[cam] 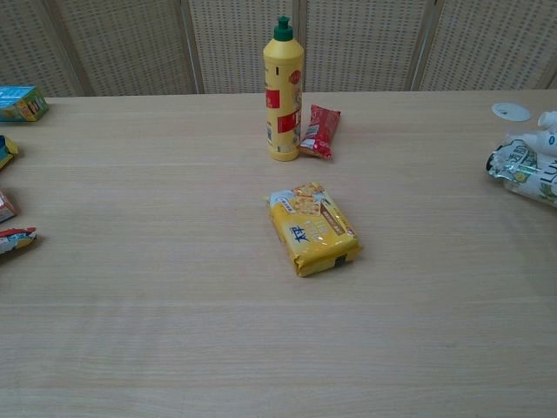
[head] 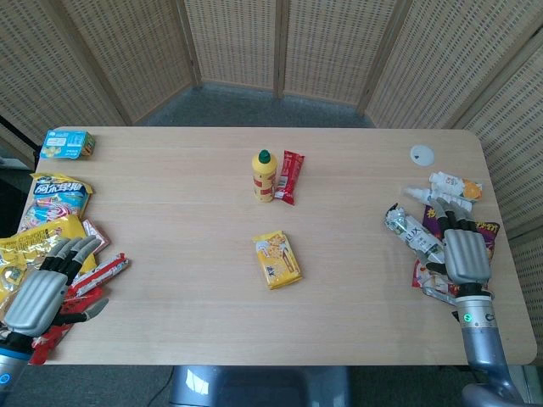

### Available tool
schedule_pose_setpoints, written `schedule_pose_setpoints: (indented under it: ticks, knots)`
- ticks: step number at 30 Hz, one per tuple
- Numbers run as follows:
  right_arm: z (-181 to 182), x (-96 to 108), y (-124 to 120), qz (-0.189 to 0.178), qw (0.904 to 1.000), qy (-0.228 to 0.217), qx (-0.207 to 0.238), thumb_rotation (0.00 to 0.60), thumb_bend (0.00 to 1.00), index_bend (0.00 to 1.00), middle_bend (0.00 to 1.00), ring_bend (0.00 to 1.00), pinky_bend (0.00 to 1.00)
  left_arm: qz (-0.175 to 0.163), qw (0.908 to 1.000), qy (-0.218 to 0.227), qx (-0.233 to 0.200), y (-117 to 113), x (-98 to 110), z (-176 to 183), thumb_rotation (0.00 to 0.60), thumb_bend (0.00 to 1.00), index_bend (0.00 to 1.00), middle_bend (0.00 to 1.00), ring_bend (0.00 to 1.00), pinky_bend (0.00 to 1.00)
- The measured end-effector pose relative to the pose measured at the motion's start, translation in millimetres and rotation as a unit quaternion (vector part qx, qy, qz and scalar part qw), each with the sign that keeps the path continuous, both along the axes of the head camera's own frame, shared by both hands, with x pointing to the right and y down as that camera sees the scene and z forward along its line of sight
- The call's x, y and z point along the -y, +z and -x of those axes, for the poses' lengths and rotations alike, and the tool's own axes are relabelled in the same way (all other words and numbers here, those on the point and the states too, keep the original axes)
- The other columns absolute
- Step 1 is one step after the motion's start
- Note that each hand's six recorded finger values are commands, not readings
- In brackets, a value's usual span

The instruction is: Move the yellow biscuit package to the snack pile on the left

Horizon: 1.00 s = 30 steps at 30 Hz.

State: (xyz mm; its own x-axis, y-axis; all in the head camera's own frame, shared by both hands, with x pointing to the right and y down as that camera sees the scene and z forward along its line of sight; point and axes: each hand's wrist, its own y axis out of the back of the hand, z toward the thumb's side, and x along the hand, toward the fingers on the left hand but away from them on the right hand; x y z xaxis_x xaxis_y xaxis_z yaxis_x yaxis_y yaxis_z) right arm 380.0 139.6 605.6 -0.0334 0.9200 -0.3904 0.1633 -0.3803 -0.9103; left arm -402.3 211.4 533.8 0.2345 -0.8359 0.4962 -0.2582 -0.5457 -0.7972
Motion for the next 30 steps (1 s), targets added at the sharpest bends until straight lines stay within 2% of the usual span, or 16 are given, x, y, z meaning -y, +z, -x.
schedule_pose_setpoints:
  ticks: [18, 26, 30]
  knots:
    - [-5, -4, -12, -0.011, 0.9999, 0.005, 0.001, 0.6, 0.26, 0.0, 0.0, 0.0, 0.0, 0.006, 0.9994, 0.032, -0.011, 3, 7, -13, 0.475, 0.31, 0.0, 0.0, 0.0, 0.0]
    - [-12, -6, -14, -0.004, 1.0, 0.006, -0.006, 0.6, 0.25, 0.0, 0.0, 0.0, 0.0, 0.022, 0.9949, 0.098, -0.013, 12, 23, -36, 0.466, 0.31, 0.0, 0.0, 0.0, 0.0]
    - [-14, -8, -17, -0.002, 0.9999, 0.008, -0.007, 0.6, 0.25, 0.0, 0.0, 0.0, 0.0, 0.031, 0.9901, 0.135, -0.022, 20, 33, -53, 0.438, 0.31, 0.0, 0.0, 0.0, 0.0]
